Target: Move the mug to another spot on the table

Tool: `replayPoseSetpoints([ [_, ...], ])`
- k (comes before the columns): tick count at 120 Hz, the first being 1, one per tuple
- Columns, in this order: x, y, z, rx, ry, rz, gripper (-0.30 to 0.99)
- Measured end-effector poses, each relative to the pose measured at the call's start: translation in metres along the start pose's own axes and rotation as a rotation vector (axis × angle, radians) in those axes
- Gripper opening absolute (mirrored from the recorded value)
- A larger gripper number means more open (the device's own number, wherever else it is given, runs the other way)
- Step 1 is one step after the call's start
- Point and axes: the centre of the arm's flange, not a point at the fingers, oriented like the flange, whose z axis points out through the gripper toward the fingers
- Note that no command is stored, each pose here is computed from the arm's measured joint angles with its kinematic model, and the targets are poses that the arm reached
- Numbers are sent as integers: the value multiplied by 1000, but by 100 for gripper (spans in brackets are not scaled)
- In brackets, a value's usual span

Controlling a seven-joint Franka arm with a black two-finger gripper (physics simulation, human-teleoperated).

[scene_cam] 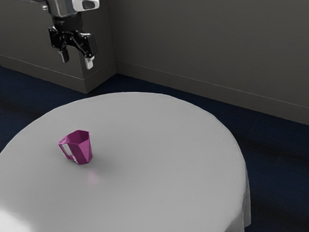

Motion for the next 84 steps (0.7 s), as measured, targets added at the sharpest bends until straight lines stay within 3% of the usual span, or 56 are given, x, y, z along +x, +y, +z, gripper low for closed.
replayPoseSetpoints([
  [22,-3,11,9,-3,-4,22,68],
  [41,-50,16,27,-13,-24,46,67],
  [68,-110,-23,113,-20,-85,0,67],
  [84,-132,-41,126,-18,-27,76,68],
])
